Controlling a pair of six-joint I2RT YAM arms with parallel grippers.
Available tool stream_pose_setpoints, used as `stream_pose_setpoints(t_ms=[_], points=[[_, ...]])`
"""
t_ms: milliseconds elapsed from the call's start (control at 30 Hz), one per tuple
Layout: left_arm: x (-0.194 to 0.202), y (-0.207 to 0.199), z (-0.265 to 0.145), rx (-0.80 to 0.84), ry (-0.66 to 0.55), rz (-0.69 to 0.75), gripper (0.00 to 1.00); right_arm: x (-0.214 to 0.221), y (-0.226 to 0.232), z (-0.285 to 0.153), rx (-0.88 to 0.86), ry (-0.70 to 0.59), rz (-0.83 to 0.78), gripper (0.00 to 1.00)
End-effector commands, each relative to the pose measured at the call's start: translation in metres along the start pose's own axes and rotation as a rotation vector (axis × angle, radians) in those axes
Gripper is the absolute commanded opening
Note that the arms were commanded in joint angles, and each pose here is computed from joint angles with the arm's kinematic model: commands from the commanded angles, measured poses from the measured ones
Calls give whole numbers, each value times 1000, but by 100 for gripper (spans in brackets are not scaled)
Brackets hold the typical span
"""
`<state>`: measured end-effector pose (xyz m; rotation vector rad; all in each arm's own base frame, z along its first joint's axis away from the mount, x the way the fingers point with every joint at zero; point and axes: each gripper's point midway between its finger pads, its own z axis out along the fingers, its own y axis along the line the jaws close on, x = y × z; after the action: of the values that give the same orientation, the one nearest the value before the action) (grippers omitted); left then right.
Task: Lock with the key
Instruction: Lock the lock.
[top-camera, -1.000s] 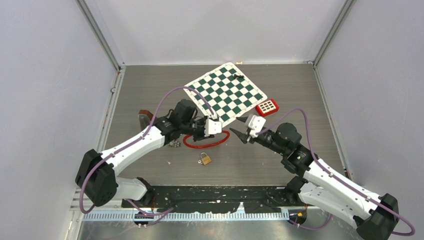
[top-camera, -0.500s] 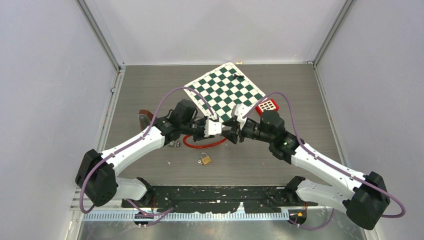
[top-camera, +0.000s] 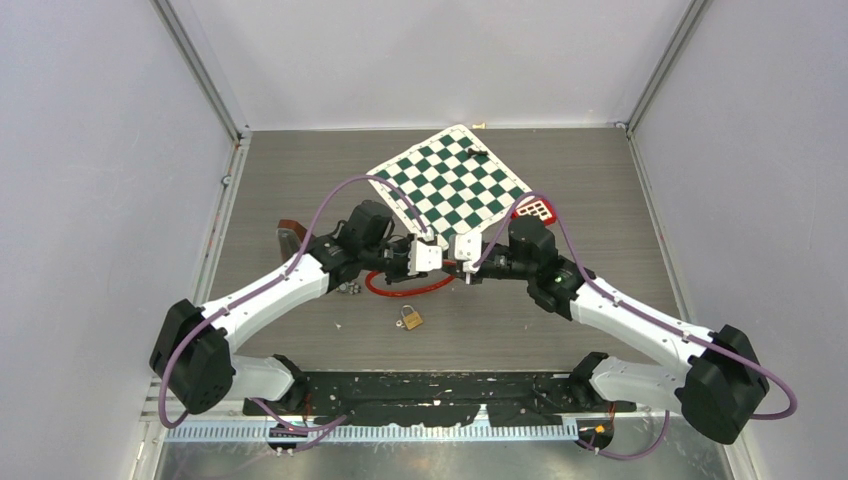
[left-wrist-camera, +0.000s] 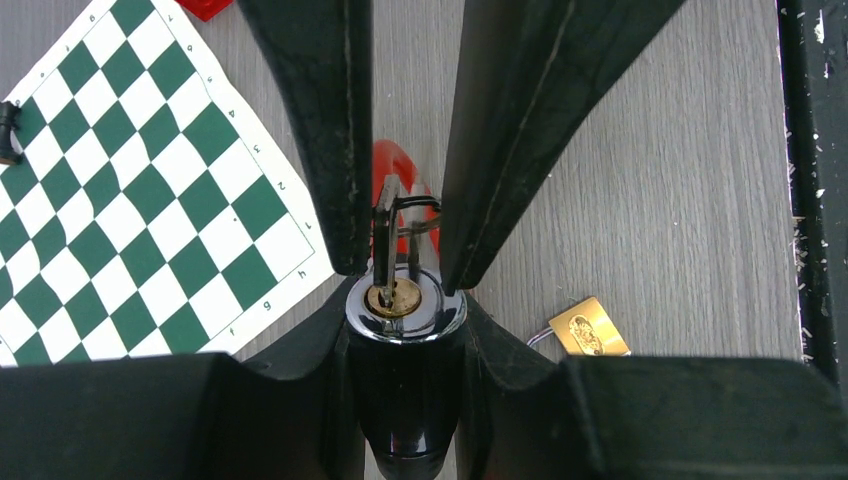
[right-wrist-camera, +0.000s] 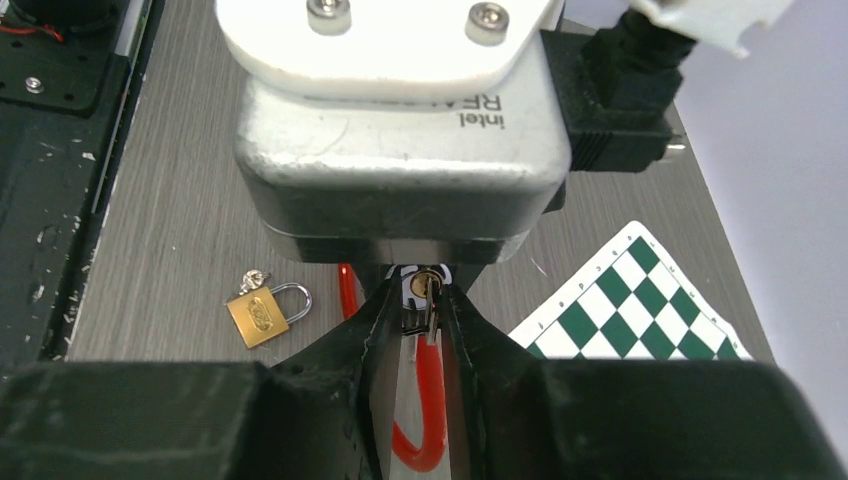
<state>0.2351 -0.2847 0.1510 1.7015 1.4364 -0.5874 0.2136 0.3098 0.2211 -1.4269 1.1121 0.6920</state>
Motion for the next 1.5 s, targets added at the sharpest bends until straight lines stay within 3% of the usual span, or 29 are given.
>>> stream_pose_setpoints(t_ms=[0,133,233,300,733,1167,1467], points=[[24,-18,-2,42,71,-56,0,-10,-11,1,-5,-3,-122,25],[24,-19,-2,48,71,-51,0,-8,-14,2,-7,5,-169,24],[24,-20,-2,51,68,-50,0,-4,-16,3,-13,26,-221,7],[24,-20,-2,52,71,-51,0,-3,-17,3,-21,38,-255,5],[36,-23,-4,91,120,-47,0,-13,-20,-7,-8,28,-373,5],[38,-33,-6,163,135,-70,0,-39,-25,-28,-20,-57,-312,5],[45,-36,-7,197,174,-86,0,-35,-27,-37,-55,40,-345,5]])
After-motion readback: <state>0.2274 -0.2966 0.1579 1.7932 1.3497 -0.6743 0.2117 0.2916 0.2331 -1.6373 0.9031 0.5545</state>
